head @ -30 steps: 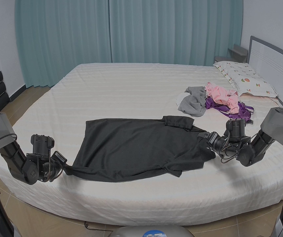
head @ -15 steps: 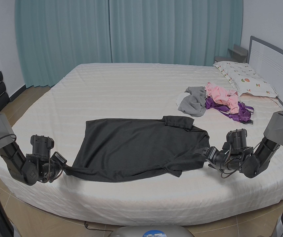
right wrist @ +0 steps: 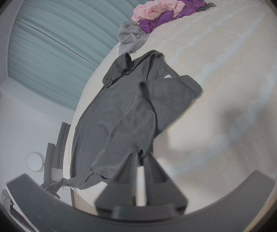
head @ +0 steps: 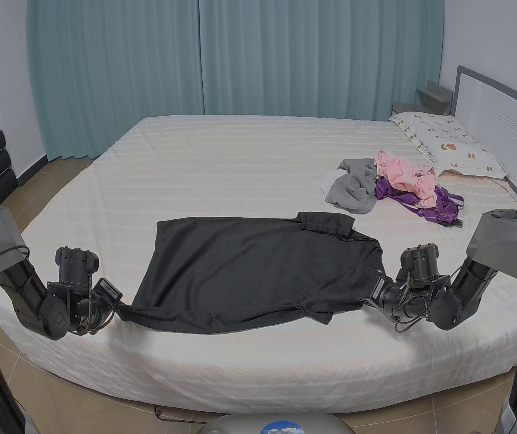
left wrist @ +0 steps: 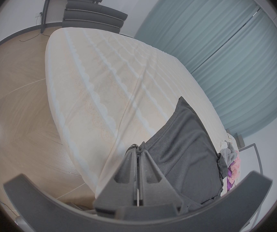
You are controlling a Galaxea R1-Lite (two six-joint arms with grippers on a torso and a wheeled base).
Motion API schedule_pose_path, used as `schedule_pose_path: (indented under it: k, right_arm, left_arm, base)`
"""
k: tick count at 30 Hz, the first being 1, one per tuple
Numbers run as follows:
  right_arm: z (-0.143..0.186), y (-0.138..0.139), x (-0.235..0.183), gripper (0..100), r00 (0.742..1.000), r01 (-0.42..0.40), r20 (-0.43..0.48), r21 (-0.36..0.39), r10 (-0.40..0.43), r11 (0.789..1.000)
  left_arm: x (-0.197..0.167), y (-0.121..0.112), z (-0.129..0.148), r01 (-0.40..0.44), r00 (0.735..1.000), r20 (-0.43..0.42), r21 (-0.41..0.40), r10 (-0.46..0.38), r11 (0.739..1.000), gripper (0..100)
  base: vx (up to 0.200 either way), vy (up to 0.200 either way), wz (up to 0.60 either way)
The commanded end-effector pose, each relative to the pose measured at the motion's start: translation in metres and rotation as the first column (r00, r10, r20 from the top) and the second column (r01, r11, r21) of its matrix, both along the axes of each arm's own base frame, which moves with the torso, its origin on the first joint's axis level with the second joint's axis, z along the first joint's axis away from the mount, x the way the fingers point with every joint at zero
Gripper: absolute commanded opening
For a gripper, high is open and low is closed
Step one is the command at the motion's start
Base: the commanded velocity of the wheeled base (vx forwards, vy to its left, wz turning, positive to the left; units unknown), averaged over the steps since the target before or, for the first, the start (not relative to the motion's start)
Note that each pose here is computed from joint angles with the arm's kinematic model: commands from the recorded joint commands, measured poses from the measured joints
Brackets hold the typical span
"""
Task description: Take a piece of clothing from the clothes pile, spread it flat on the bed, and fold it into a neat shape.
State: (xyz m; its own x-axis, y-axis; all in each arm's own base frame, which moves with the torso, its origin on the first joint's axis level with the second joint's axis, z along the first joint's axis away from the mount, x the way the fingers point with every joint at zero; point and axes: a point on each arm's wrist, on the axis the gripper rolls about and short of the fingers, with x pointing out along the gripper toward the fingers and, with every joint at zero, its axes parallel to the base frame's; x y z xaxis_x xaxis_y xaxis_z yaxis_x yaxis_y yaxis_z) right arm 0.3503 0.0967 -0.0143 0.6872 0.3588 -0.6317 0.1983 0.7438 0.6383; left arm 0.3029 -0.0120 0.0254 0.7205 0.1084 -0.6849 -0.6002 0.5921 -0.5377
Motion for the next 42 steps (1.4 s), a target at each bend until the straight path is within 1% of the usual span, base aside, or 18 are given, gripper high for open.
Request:
schedule_pose_path:
  k: [1, 4, 6, 12, 15, 16, 20, 23, 25, 26, 29, 32, 35, 36, 38, 42]
  right_arm:
    - [0.014, -0.005, -0.009, 0, 1.0, 0.006, 0.01, 0.007, -0.006, 1.0]
    - [0.022, -0.008, -0.016, 0, 1.0, 0.003, 0.015, 0.012, -0.003, 1.0]
    - [0.03, -0.011, -0.028, 0, 1.0, 0.002, 0.013, 0.01, -0.002, 1.0]
    - [0.05, -0.021, -0.054, 0, 1.0, 0.006, 0.022, 0.01, -0.006, 1.0]
    - [0.054, -0.026, -0.065, 0, 1.0, 0.001, 0.007, -0.007, -0.001, 1.0]
    - [0.054, -0.026, -0.066, 0, 1.0, 0.001, 0.006, -0.008, -0.001, 1.0]
    - [0.054, -0.035, -0.084, 0, 0.999, -0.028, -0.023, -0.066, 0.026, 0.997]
    - [0.051, -0.037, -0.092, 0, 0.998, -0.045, -0.036, -0.089, 0.042, 0.995]
    - [0.052, -0.038, -0.094, 0, 0.998, -0.047, -0.035, -0.091, 0.044, 0.995]
    - [0.057, -0.039, -0.1, 0, 0.999, -0.047, -0.025, -0.09, 0.045, 0.995]
    - [0.06, -0.04, -0.107, 0, 0.999, -0.05, -0.023, -0.091, 0.048, 0.995]
    - [0.061, -0.043, -0.118, 0, 0.997, -0.062, -0.044, -0.106, 0.057, 0.992]
    - [0.065, -0.044, -0.124, 0, 0.998, -0.062, -0.039, -0.107, 0.058, 0.992]
    - [0.069, -0.045, -0.127, 100, 0.998, -0.059, -0.027, -0.105, 0.057, 0.993]
    - [0.07, -0.046, -0.13, 100, 0.998, -0.06, -0.033, -0.106, 0.057, 0.993]
    - [0.058, -0.045, -0.128, 100, 0.994, -0.073, -0.095, -0.117, 0.062, 0.99]
  left_arm:
    - [0.0, 0.0, 0.0, 0.002, 1.0, 0.0, 0.001, -0.002, 1.0, 0]
    - [-0.002, 0.0, 0.0, 0.004, 1.0, -0.003, 0.004, -0.004, 1.0, 0]
    - [-0.004, -0.001, 0.004, 0.007, 1.0, 0.005, 0.006, -0.007, 1.0, 0]
    - [-0.013, -0.008, 0.013, 0.044, 0.999, 0.016, 0.018, -0.044, 0.999, 0]
    - [-0.018, -0.01, 0.012, 0.083, 0.997, -0.001, 0.055, -0.083, 0.995, 0]
    - [-0.018, -0.01, 0.012, 0.084, 0.996, -0.001, 0.056, -0.084, 0.995, 0]
    - [-0.025, -0.011, 0.017, 0.102, 0.995, 0.002, 0.075, -0.103, 0.992, 0]
    - [-0.03, -0.013, 0.017, 0.133, 0.991, -0.01, 0.097, -0.132, 0.986, 0]
    - [-0.032, -0.012, 0.017, 0.141, 0.99, -0.015, 0.105, -0.14, 0.984, 0]
    - [-0.036, -0.012, 0.018, 0.158, 0.988, -0.022, 0.122, -0.156, 0.98, 0]
    - [-0.037, -0.013, 0.019, 0.163, 0.987, -0.021, 0.129, -0.161, 0.978, 0]
    - [-0.039, -0.013, 0.018, 0.171, 0.985, -0.028, 0.136, -0.168, 0.976, 0]
    - [-0.041, -0.013, 0.017, 0.183, 0.983, -0.039, 0.144, -0.179, 0.972, 0]
    - [-0.042, -0.014, 0.016, 0.192, 0.981, -0.045, 0.149, -0.187, 0.97, 0]
    - [-0.044, -0.014, 0.016, 0.198, 0.98, -0.048, 0.152, -0.193, 0.968, 0]
    - [-0.048, -0.016, 0.014, 0.221, 0.974, -0.076, 0.161, -0.212, 0.962, 0]
  base:
    - [0.0, 0.0, 0.0]
    - [0.0, 0.0, 0.0]
    - [0.0, 0.0, 0.0]
    - [0.0, 0.0, 0.0]
    - [0.0, 0.0, 0.0]
    - [0.0, 0.0, 0.0]
    - [0.0, 0.0, 0.0]
    - [0.0, 0.0, 0.0]
    - [0.0, 0.0, 0.0]
    - [0.0, 0.0, 0.0]
    - [0.0, 0.0, 0.0]
    - [0.0, 0.0, 0.0]
    - [0.0, 0.0, 0.0]
    - [0.0, 0.0, 0.0]
    - [0.0, 0.0, 0.0]
    - [0.0, 0.0, 0.0]
